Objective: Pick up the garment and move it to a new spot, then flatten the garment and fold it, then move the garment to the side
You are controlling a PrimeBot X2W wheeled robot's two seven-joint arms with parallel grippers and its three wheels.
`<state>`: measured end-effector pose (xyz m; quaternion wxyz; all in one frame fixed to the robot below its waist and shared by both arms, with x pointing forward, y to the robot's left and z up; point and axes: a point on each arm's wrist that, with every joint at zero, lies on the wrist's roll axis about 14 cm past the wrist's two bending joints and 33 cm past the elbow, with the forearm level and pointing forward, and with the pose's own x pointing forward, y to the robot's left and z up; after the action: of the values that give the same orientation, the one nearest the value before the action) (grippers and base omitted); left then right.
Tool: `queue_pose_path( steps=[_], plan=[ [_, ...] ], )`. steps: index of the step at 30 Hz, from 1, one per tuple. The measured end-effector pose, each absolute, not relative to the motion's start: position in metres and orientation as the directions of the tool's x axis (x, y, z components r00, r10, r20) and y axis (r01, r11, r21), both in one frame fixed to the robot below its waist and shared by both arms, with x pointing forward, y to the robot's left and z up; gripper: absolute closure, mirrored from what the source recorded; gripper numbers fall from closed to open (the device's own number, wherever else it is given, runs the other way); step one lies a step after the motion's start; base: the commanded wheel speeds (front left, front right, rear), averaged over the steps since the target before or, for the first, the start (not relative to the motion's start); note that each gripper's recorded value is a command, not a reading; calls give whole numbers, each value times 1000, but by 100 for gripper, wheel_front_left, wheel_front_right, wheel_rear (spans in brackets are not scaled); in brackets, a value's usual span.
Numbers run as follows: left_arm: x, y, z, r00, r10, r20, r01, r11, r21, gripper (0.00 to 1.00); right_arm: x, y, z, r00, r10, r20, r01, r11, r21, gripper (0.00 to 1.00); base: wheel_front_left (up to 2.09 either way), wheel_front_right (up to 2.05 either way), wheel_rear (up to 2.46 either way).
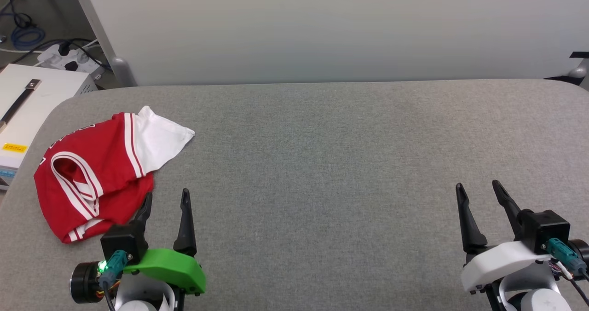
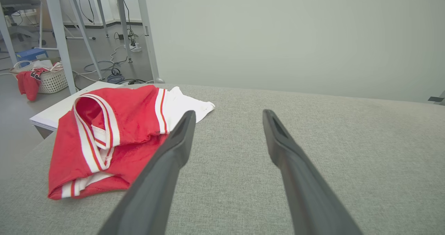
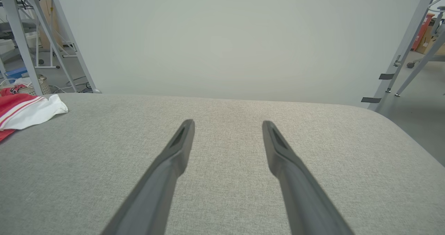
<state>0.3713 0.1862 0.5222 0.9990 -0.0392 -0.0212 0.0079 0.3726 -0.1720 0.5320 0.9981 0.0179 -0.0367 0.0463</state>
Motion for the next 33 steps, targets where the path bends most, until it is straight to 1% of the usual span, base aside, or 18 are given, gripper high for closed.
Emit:
queue_pose_path(
  steps=[33],
  plan=[
    [370,185,510,999,16,45,-8,986,-164,0,372,-177,525,993,70,94,-78,994,82,0,0,0,0]
  ],
)
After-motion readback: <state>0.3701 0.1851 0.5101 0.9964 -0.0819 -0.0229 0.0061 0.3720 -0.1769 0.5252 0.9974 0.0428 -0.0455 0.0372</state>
